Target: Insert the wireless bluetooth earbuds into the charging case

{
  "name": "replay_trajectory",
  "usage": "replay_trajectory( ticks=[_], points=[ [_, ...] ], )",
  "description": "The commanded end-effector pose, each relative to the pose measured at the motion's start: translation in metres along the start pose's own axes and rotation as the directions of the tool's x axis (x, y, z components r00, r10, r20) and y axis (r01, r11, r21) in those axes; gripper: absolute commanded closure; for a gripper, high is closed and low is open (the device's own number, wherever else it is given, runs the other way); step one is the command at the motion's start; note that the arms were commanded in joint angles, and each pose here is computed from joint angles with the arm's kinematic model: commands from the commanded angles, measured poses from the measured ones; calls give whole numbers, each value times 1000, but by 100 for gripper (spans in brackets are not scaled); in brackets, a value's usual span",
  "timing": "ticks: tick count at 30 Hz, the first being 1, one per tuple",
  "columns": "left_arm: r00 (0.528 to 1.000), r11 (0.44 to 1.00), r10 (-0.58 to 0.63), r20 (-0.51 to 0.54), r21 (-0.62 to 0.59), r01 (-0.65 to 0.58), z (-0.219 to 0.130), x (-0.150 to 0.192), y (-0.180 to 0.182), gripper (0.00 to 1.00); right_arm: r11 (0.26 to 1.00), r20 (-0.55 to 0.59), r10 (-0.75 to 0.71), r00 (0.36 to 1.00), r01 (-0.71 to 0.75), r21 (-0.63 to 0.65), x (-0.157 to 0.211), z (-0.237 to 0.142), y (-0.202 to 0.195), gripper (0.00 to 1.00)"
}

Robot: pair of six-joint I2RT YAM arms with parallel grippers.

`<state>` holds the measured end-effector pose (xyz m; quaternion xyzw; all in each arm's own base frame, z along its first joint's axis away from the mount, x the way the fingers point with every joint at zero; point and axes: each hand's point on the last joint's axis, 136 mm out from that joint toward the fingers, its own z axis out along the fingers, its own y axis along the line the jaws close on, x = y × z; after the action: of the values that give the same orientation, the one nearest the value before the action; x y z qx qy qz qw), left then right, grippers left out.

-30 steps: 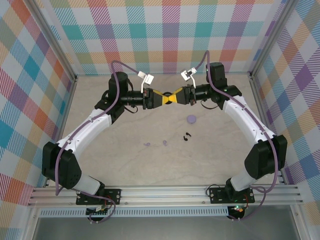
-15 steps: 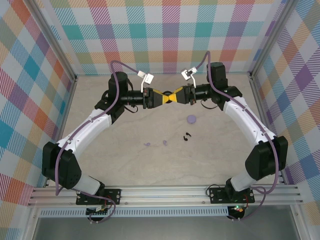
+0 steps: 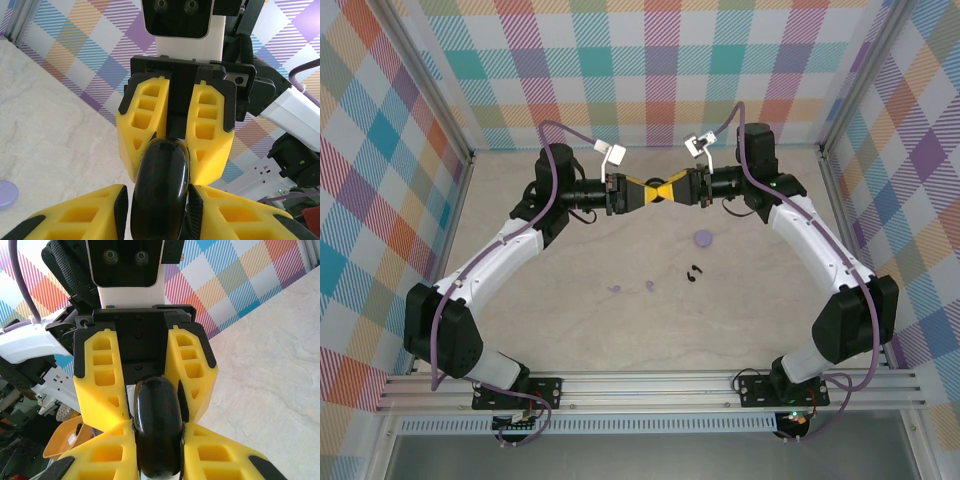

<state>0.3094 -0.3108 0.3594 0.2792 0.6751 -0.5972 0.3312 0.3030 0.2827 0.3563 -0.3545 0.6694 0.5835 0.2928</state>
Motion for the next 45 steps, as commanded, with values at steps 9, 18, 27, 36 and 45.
replay_trajectory(
  ticks=[9,18,27,36,45],
  points=[
    [999,999,37,12,35,-37,4,-7,-21,80,998,18,-59,998,59,-22,-6,-2,17,82],
    [999,999,35,23,-42,-34,3,-9,-10,86,998,4,-54,999,54,18,-1,-1,13,70],
    [963,956,267,31,-131,-261,-7,-2,-2,90,975,-13,-97,995,98,199,3,-21,10,30],
    [873,867,488,-2,-117,-485,-16,13,-13,90,969,-103,-126,987,144,200,11,-28,24,28],
    [852,852,524,21,5,-524,-14,17,-36,90,967,-164,-145,976,175,186,14,-16,31,28]
  ],
)
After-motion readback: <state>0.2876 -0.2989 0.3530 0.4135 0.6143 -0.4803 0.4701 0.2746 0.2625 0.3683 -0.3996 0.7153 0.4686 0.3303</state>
